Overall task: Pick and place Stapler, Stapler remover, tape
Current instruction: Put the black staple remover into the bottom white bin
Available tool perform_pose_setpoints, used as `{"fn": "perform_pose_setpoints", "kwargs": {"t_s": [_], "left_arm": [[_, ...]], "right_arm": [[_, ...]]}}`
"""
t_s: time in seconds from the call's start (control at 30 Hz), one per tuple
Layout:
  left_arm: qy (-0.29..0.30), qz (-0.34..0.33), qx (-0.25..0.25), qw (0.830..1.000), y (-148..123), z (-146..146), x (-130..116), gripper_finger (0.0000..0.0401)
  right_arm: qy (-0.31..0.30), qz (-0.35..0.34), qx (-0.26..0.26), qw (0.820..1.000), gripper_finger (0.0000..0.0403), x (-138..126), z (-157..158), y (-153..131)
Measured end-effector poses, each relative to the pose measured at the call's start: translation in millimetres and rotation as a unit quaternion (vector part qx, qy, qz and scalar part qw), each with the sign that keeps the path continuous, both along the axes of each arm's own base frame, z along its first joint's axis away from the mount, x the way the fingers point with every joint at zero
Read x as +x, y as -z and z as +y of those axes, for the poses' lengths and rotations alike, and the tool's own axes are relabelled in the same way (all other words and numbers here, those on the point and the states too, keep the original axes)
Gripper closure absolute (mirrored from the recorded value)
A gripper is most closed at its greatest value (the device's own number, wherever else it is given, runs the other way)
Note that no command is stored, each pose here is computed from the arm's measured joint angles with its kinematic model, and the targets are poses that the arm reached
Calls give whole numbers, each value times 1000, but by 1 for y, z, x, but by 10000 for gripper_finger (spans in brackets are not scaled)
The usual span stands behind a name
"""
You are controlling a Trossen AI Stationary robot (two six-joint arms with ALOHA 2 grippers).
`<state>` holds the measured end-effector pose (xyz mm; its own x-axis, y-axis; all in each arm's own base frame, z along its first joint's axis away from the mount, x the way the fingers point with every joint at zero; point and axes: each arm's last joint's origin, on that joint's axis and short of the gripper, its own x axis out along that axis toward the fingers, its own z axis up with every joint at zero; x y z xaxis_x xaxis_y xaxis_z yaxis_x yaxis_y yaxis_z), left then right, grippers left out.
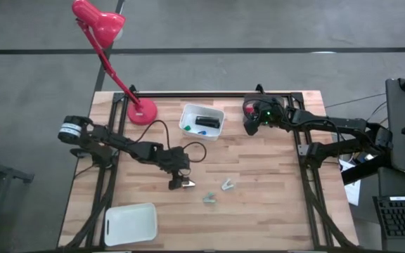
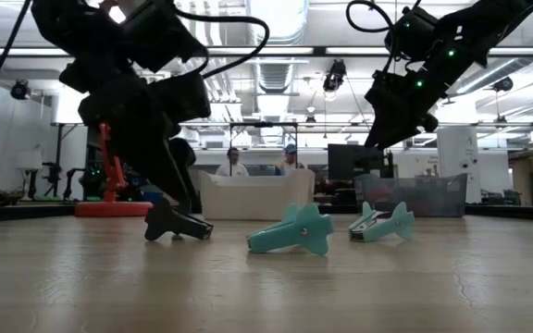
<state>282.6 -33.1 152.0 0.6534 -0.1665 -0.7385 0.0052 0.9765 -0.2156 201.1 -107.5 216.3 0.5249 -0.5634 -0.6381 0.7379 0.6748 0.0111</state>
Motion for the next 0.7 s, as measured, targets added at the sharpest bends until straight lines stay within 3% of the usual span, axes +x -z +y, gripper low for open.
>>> {"fn": "perform_pose_setpoints", "kwargs": {"t_s": [0.27, 0.7], "left_arm": [[-6, 0, -6, 1000, 4, -1, 3, 140], [-1, 12, -11, 1000, 12, -1, 6, 218]], "right_arm": [[0, -2, -1, 1000, 193, 0, 0, 0], [1, -3, -1, 1000, 193, 0, 0, 0]]}}
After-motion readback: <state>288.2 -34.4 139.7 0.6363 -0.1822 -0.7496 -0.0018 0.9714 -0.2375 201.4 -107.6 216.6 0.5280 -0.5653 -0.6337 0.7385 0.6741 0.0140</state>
